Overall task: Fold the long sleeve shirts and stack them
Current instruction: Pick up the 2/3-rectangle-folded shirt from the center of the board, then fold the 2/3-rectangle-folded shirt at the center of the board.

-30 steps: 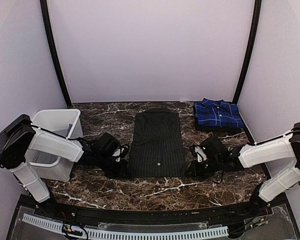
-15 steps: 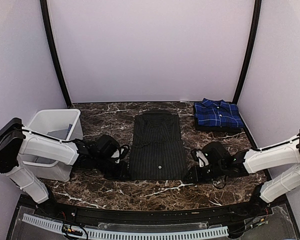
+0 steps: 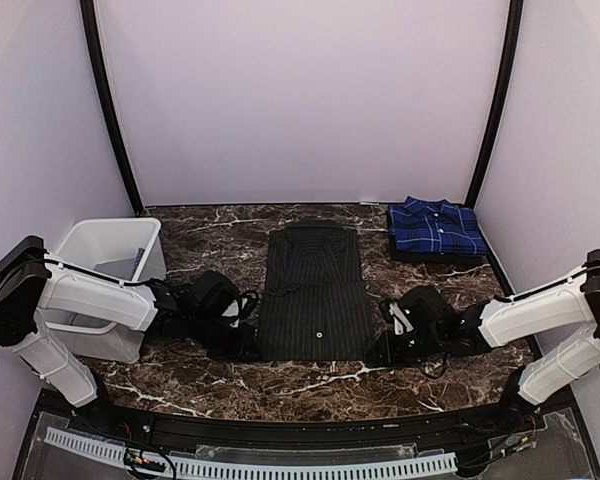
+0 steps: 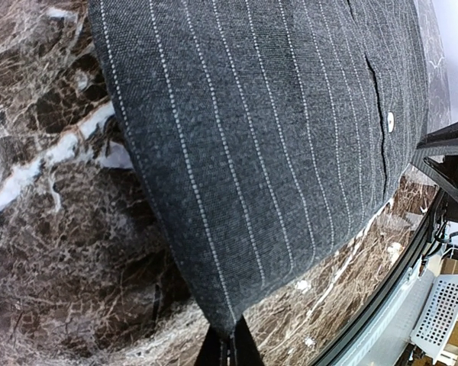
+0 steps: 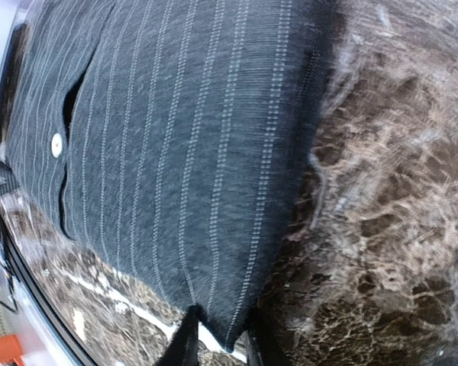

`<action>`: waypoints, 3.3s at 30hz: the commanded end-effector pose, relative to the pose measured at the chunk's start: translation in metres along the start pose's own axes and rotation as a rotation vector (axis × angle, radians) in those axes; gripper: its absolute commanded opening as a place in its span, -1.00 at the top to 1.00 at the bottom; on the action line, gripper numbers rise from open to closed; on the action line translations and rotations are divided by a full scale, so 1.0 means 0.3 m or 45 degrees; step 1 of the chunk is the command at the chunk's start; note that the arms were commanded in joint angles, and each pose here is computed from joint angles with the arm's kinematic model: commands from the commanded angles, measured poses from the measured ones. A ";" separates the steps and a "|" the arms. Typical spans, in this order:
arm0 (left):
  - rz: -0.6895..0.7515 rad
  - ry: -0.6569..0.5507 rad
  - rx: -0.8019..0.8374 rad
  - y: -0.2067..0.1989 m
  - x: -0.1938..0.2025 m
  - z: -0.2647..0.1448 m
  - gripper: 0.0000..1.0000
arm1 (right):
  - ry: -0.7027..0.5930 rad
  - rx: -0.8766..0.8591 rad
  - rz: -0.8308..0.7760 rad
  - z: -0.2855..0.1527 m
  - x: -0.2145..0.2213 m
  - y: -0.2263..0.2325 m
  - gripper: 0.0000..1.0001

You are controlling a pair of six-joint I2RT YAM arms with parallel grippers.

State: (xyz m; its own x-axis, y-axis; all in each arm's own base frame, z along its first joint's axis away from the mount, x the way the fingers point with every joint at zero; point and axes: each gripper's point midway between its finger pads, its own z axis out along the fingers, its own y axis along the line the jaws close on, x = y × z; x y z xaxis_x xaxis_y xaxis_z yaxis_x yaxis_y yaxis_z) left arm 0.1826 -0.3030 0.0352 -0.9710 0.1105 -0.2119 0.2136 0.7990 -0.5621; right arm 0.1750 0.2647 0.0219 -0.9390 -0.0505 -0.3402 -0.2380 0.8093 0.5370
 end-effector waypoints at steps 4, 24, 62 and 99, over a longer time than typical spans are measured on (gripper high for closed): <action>0.030 -0.017 0.005 -0.021 0.008 -0.046 1.00 | 0.008 0.039 -0.014 -0.042 0.006 0.010 1.00; 0.051 -0.388 -0.028 -0.058 -0.693 -0.260 1.00 | -0.393 -0.107 -0.078 -0.120 -0.900 0.234 1.00; 0.001 -0.530 -0.062 -0.120 -0.623 -0.136 1.00 | -0.398 0.077 -0.029 -0.098 -0.703 -0.035 1.00; 0.147 -0.436 0.082 -0.179 -0.747 -0.119 0.46 | -0.268 0.098 -0.281 0.107 -0.820 0.178 0.29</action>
State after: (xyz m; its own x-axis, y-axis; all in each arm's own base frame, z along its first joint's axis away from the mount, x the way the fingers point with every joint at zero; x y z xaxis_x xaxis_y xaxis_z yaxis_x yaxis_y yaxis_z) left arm 0.4074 -0.3246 0.1329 -0.8328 -0.0741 -0.5487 0.2563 0.8268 -0.5007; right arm 0.3971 0.3197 0.1348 -0.7660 -0.0500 -0.6409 -0.3646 0.8549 0.3691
